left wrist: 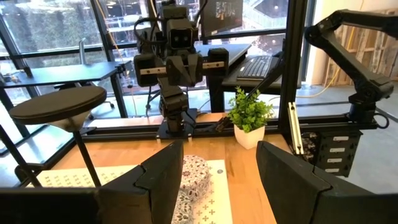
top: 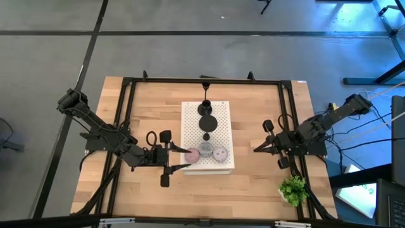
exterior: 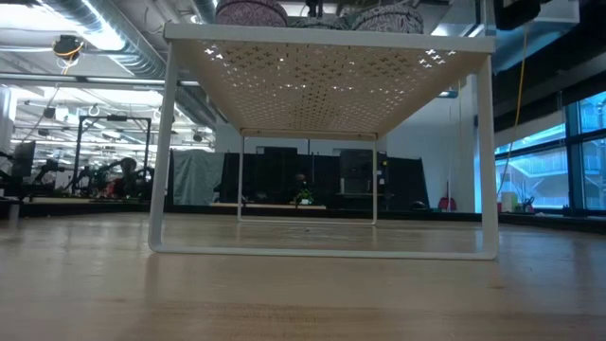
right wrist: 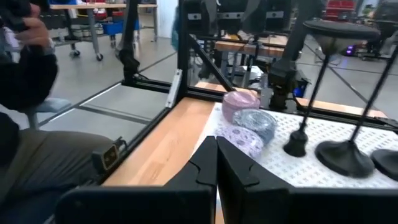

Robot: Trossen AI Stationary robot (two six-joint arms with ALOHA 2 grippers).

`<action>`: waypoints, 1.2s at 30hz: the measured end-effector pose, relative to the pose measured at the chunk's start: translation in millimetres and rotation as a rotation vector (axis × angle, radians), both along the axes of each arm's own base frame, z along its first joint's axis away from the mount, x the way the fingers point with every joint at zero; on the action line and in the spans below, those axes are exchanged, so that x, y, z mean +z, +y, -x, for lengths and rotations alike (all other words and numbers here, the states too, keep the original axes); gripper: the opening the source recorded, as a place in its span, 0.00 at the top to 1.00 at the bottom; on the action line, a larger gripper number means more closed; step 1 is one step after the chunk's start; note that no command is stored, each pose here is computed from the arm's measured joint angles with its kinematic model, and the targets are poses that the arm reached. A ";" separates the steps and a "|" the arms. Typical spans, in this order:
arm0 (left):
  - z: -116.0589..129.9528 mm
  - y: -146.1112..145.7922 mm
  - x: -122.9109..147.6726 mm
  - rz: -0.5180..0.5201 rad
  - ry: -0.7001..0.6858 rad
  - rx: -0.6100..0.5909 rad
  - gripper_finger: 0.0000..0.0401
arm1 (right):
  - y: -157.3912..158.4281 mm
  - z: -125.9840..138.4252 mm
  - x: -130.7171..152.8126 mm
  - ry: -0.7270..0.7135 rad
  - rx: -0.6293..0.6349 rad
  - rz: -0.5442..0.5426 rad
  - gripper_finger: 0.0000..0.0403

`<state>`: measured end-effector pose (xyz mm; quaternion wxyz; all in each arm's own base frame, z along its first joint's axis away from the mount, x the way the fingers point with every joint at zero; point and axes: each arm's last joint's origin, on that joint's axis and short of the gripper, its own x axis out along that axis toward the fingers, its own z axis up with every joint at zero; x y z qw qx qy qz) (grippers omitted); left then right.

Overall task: Pick & Place candle stick holders
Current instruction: Return to Home Position

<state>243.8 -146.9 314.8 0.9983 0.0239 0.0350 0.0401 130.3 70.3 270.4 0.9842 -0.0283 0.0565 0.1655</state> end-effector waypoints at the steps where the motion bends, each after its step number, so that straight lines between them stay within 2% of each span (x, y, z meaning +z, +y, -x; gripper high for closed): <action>1: -0.3 0.5 0.1 0.000 -0.001 0.002 0.50 | -1.0 0.3 -2.2 0.001 -0.011 0.002 1.00; 7: -1.0 1.7 0.0 0.000 0.000 0.007 0.50 | -9.1 3.9 -10.3 -0.006 -0.068 -0.005 1.00; 15: -1.2 1.9 -0.1 0.000 0.000 0.008 0.50 | -15.7 10.0 -15.3 -0.031 0.013 -0.033 1.00; 27: -1.4 2.0 -0.2 -0.001 0.001 0.009 0.50 | -22.5 8.4 -27.9 -0.009 -0.024 -0.024 1.00; 36: -1.5 2.0 -0.3 -0.010 0.001 0.008 0.50 | -31.9 10.1 -35.8 -0.053 0.037 -0.047 1.00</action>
